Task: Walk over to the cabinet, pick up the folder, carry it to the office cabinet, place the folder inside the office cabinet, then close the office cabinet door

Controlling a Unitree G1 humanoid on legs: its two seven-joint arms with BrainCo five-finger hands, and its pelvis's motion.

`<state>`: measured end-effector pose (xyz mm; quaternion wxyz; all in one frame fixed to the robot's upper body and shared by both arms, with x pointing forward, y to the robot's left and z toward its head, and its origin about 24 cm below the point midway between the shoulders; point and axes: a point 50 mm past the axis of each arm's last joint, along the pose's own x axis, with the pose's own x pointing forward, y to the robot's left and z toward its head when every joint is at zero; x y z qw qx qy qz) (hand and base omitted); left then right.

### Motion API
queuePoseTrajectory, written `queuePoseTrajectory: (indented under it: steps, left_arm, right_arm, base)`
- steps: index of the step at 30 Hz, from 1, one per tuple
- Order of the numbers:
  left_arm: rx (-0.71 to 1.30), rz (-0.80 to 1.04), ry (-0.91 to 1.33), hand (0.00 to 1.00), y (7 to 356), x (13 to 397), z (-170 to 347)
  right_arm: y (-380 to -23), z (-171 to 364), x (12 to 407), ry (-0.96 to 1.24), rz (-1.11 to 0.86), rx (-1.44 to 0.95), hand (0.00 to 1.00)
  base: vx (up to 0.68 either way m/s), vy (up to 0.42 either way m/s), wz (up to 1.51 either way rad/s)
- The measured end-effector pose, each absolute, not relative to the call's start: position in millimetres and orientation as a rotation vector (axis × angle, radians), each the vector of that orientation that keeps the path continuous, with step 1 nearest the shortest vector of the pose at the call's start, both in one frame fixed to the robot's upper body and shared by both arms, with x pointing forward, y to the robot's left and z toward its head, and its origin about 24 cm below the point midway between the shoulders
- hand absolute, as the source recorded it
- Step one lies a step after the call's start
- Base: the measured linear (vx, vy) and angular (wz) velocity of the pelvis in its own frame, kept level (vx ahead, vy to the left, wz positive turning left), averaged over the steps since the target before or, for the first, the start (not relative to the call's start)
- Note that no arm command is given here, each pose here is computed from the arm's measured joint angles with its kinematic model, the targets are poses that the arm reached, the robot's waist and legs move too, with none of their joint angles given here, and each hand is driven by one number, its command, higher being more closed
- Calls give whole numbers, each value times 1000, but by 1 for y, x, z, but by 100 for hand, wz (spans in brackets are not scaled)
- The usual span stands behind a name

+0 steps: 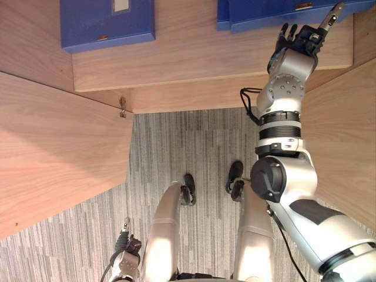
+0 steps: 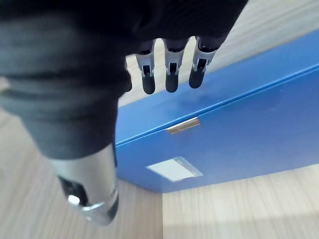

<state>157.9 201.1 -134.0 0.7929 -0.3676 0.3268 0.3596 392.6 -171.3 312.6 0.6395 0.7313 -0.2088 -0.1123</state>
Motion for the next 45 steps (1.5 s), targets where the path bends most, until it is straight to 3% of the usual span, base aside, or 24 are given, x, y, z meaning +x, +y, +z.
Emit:
queuePoseTrajectory:
  steps: [5, 9, 17, 23, 37, 45]
  left_arm:
    - [-790, 774, 695, 0, 202, 158, -134]
    - [-789, 769, 683, 0, 202, 159, -133]
    - [-773, 744, 688, 0, 200, 153, -135]
    - [-749, 726, 713, 0, 198, 137, -140]
    - [-695, 658, 722, 0, 199, 121, -141]
    - [-669, 608, 684, 0, 201, 113, -133]
  right_arm:
    - [-167, 313, 394, -477, -208, 1448, 0]
    - [-154, 316, 399, -468, -134, 1095, 0]
    - [-129, 302, 410, -385, -33, 637, 0]
    - [-132, 296, 415, -359, -13, 349, 0]
    - [-159, 292, 418, -347, -58, 89, 0]
    - [-145, 307, 372, -639, 19, -208, 0]
  base:
    - [-3, 19, -4]
    - [0, 0, 0]
    - [-4, 25, -1]
    - [6, 31, 0]
    - [1, 28, 2]
    - [5, 40, -4]
